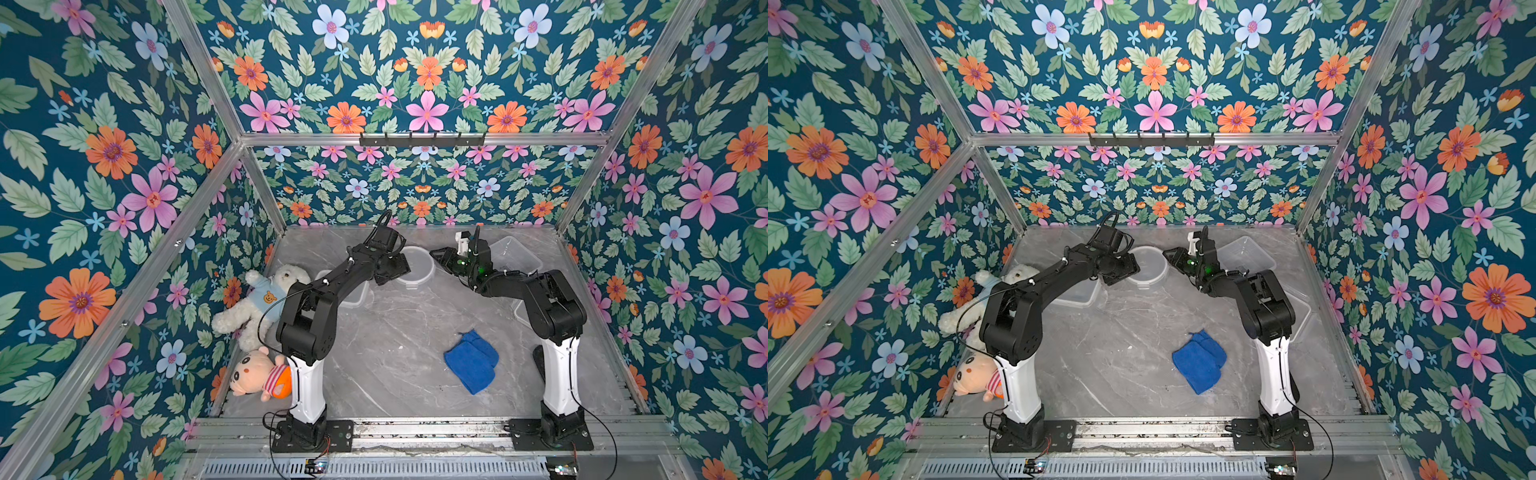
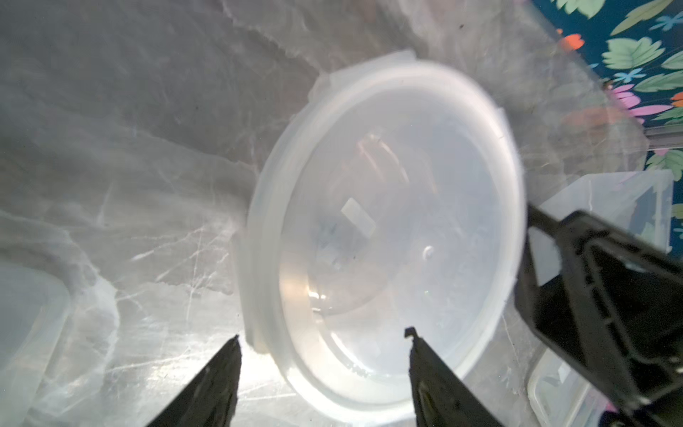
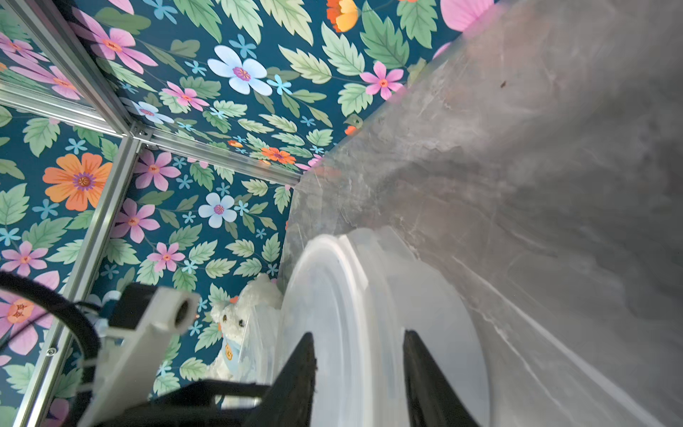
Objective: Wipe the insides of the lunch boxes
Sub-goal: Open the fastener of the lunch box, then adjust the lunch box at the center of the board.
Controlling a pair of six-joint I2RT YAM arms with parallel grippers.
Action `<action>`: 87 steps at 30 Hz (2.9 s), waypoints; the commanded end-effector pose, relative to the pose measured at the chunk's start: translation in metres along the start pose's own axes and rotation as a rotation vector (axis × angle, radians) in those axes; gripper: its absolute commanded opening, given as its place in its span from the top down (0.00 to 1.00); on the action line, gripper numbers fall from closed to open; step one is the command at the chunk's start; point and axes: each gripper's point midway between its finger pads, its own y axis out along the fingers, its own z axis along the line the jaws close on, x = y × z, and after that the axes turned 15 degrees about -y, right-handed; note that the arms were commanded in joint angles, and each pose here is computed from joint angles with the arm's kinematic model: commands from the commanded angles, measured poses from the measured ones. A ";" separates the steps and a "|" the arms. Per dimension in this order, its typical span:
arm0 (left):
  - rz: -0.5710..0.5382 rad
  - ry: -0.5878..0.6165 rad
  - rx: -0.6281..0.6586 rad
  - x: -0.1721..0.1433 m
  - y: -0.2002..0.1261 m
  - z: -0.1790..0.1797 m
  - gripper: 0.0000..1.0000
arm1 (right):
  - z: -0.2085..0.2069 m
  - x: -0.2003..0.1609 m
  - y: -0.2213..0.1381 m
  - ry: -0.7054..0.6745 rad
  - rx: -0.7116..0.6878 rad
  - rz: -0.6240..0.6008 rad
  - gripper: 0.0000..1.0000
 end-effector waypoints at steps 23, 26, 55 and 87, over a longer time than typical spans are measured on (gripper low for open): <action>0.039 -0.018 -0.061 0.001 0.050 -0.013 0.32 | 0.005 -0.032 -0.033 0.179 0.295 -0.116 0.51; 0.047 -0.024 -0.042 -0.004 0.055 -0.005 0.33 | 0.005 -0.039 -0.034 0.195 0.295 -0.105 0.51; 0.095 -0.026 0.004 -0.025 0.070 0.014 0.33 | 0.018 -0.047 -0.027 0.208 0.298 -0.083 0.99; -0.152 -0.076 -0.121 0.125 0.055 0.005 0.33 | 0.042 -0.093 -0.028 -0.047 -0.015 0.201 1.00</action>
